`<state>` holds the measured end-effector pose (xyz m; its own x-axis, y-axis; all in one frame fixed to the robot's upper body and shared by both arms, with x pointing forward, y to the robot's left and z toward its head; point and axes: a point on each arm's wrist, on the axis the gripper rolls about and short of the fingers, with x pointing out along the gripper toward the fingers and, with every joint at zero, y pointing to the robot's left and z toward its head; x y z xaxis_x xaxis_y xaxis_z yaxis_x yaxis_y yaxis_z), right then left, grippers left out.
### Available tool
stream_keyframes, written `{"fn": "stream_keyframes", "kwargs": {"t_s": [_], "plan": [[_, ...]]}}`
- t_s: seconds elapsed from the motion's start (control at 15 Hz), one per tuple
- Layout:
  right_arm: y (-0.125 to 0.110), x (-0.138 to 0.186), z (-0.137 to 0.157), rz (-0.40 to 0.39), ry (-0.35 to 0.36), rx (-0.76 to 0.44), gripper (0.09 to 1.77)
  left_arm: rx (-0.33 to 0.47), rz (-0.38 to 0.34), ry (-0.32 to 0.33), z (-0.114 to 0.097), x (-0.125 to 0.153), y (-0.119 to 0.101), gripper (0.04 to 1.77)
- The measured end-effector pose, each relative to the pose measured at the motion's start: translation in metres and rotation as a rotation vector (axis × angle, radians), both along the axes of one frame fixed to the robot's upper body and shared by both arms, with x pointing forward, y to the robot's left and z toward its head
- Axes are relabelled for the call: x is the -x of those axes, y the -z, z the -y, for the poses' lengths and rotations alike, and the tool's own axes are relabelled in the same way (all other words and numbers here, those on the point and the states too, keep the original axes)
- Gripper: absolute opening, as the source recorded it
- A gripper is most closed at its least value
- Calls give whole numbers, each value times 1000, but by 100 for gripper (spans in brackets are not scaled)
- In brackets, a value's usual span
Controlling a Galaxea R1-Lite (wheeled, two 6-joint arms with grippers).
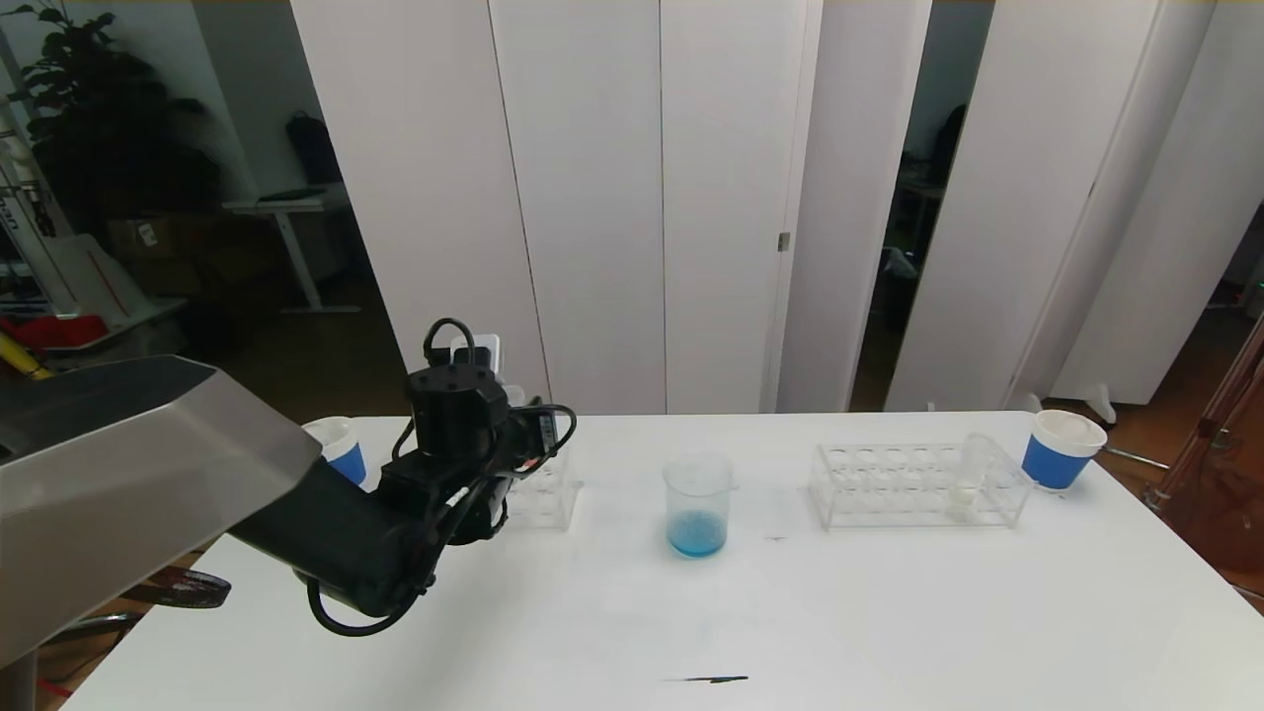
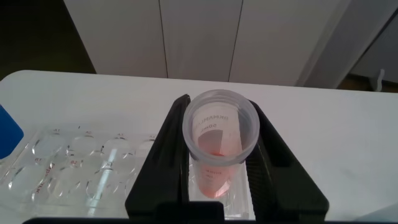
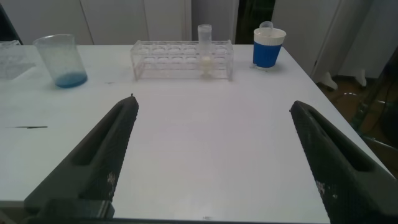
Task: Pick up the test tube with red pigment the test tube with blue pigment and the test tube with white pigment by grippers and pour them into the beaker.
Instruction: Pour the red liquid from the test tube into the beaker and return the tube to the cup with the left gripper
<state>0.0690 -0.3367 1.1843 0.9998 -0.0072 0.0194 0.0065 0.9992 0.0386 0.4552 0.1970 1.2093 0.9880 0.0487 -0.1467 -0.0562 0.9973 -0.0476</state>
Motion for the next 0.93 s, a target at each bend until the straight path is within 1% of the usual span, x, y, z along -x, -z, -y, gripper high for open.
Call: {"fn": "stream_keyframes", "kwargs": {"t_s": [0.13, 0.27, 0.47, 0.73, 0.93], "plan": [[0, 0, 0, 0, 0, 0, 175, -16, 2, 5, -1, 2, -8, 60], [0, 0, 0, 0, 0, 0, 175, -25, -19, 10, -2, 5, -16, 60], [0, 0, 0, 0, 0, 0, 175, -26, -16, 23, 1, 10, -34, 60], [0, 0, 0, 0, 0, 0, 175, -41, 1, 64, 13, 16, -55, 60], [0, 0, 0, 0, 0, 0, 175, -54, 26, 111, 28, 17, -66, 60]]}}
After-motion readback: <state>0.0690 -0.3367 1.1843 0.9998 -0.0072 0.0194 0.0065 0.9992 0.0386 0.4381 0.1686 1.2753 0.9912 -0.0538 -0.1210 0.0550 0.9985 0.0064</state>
